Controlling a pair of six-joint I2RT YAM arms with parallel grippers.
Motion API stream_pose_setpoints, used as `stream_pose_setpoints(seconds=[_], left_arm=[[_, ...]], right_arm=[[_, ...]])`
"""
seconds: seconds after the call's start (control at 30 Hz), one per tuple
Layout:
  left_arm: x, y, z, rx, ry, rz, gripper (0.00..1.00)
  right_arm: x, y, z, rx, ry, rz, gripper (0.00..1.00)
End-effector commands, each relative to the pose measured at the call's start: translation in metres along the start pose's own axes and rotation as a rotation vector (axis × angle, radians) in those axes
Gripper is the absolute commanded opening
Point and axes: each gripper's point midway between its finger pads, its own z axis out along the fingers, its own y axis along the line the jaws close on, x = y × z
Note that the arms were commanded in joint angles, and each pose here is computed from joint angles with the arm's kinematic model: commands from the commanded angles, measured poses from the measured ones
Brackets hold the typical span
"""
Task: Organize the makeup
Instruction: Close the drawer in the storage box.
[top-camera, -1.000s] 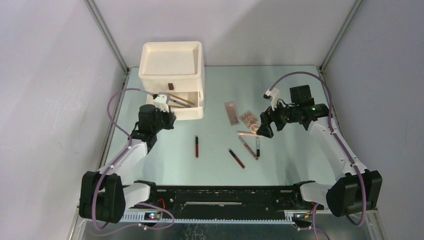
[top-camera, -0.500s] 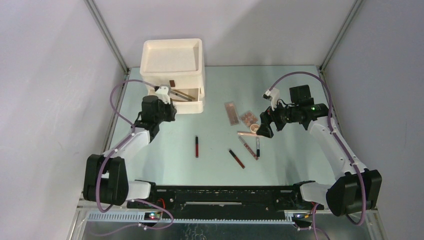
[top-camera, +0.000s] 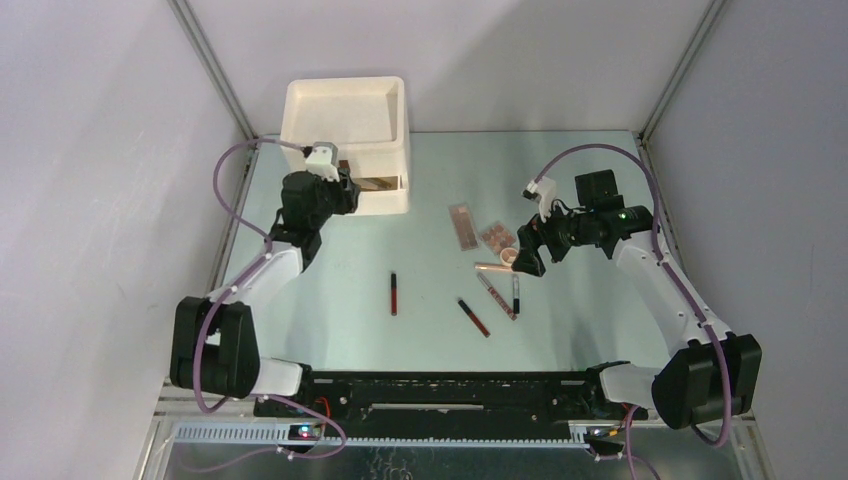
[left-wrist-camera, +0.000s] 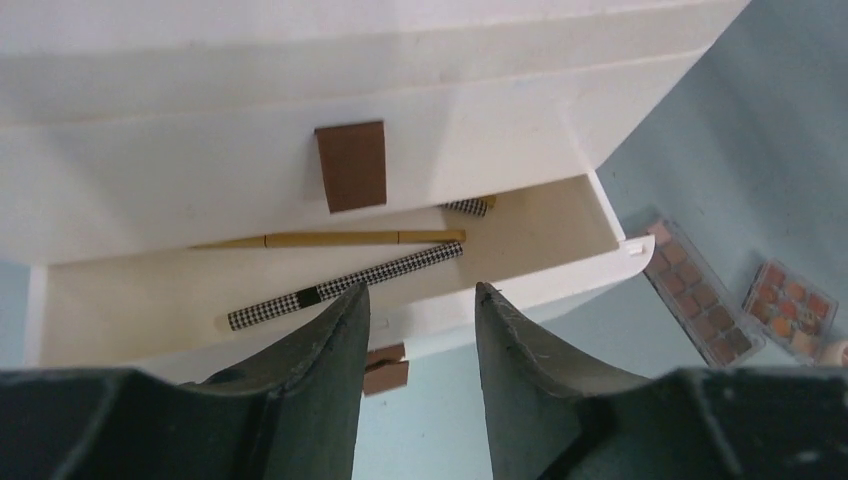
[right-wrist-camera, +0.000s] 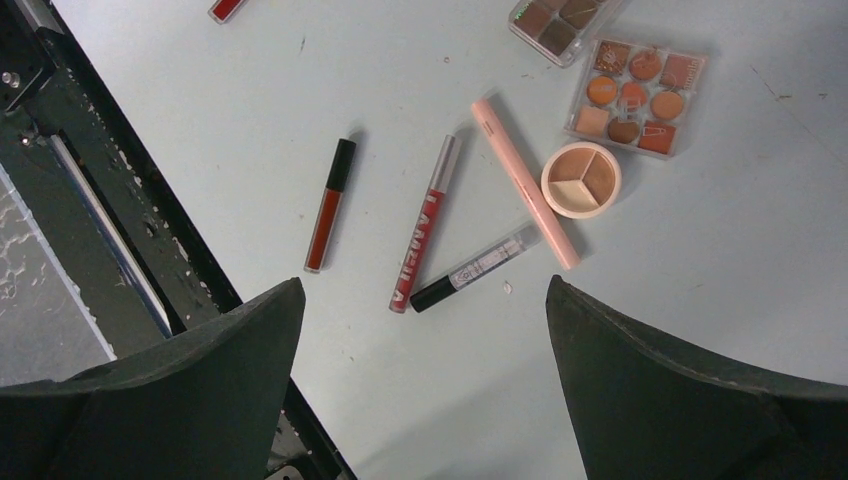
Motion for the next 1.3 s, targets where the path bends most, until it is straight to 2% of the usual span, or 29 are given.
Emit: stream_pose_setpoints(seconds=[0.0, 0.13, 0.23, 0.37, 0.5, 0.63, 0.93, 1.07, 1.27], left_arm=[[-0.038, -0.004, 0.013, -0.003, -0.097, -0.003, 0.49], [-0.036, -0.003, 0.015, -0.008, -0.087, 0.01, 0.5], [-0.045, -0.009, 0.004, 0.025, -0.133, 0.039, 0.52], [-0.055, -0.017, -0.02, 0.06, -0.209, 0.094, 0.59], [-0.053, -0.018, -0.037, 0.062, -0.232, 0.12, 0.66], [-0.035, -0.016, -0.04, 0.057, -0.203, 0.103, 0.68], [0.028, -0.015, -0.017, 0.05, -0.043, -0.059, 0.68], [0.04, -0.01, -0.008, 0.026, -0.014, -0.076, 0.68], [0.041, -0.005, 0.007, 0.006, -0.038, -0.072, 0.7]], right_arm=[[-0.002, -0.001, 0.0, 0.004, -0.004, -0.029, 1.0], [-0.001, 0.0, 0.0, 0.003, -0.003, -0.03, 1.0], [-0.001, 0.0, 0.0, 0.002, -0.003, -0.031, 1.0], [-0.001, 0.0, 0.001, 0.003, 0.0, -0.031, 1.0], [-0.001, 0.0, 0.001, 0.004, -0.001, -0.034, 1.0], [-0.001, 0.0, 0.001, 0.005, 0.0, -0.033, 1.0], [0.0, -0.002, 0.001, 0.008, 0.004, -0.03, 1.0], [0.0, -0.001, 0.001, 0.008, 0.005, -0.029, 1.0], [0.001, -0.002, 0.002, 0.008, 0.008, -0.028, 1.0]])
